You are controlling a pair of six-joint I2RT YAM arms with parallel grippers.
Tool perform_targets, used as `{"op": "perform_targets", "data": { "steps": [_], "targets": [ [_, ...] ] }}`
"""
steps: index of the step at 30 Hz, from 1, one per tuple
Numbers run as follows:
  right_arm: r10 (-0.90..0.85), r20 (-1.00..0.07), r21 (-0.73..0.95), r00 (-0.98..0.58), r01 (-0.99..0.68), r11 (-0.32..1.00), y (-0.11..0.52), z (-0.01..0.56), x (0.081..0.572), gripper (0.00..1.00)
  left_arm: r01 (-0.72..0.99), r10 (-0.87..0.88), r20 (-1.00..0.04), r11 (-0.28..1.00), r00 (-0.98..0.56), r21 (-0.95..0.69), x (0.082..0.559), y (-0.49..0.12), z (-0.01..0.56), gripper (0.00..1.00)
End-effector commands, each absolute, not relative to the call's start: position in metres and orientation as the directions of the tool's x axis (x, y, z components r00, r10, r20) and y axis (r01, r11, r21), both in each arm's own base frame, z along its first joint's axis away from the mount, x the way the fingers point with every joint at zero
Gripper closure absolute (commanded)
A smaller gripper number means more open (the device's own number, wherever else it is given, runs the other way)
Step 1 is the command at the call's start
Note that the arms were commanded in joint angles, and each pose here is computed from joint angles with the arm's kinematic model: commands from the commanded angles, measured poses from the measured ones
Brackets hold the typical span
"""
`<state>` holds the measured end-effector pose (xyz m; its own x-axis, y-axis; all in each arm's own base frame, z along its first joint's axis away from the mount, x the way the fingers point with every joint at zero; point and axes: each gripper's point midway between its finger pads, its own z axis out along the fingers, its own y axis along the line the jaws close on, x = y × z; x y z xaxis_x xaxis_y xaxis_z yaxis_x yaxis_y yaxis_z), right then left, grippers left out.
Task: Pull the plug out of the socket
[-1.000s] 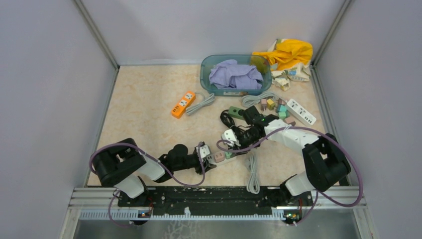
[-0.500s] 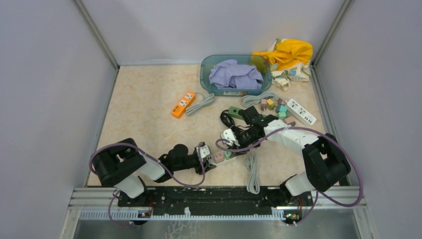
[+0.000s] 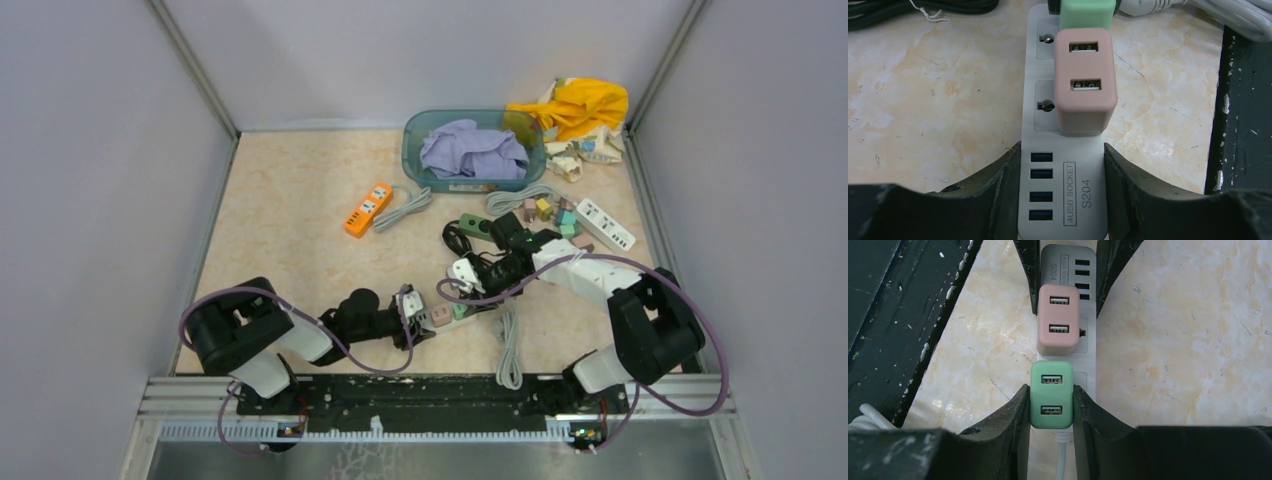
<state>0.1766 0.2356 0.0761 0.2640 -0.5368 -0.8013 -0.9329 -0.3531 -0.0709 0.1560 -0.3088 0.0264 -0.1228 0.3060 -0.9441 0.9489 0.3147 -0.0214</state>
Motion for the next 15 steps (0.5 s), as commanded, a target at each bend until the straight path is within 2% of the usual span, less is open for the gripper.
{"op": "perform_targets", "data": {
  "steps": [1,15],
  "targets": [
    [-0.388,-0.846,-0.193,0.365,-0.889,-0.415,0.251,0.110,0.178,0.92,0.960,0.306,-0.942,0.276,-0.135,-0.048,0.149,-0.314,0.026,0.99],
    [-0.404,-0.847,-0.208,0.344,-0.916,-0.344,0.270,0.115,0.187,0.94,0.960,0.308,-0.941,0.274,-0.142,-0.055,0.148,-0.313,0.025,0.99]
  ]
}}
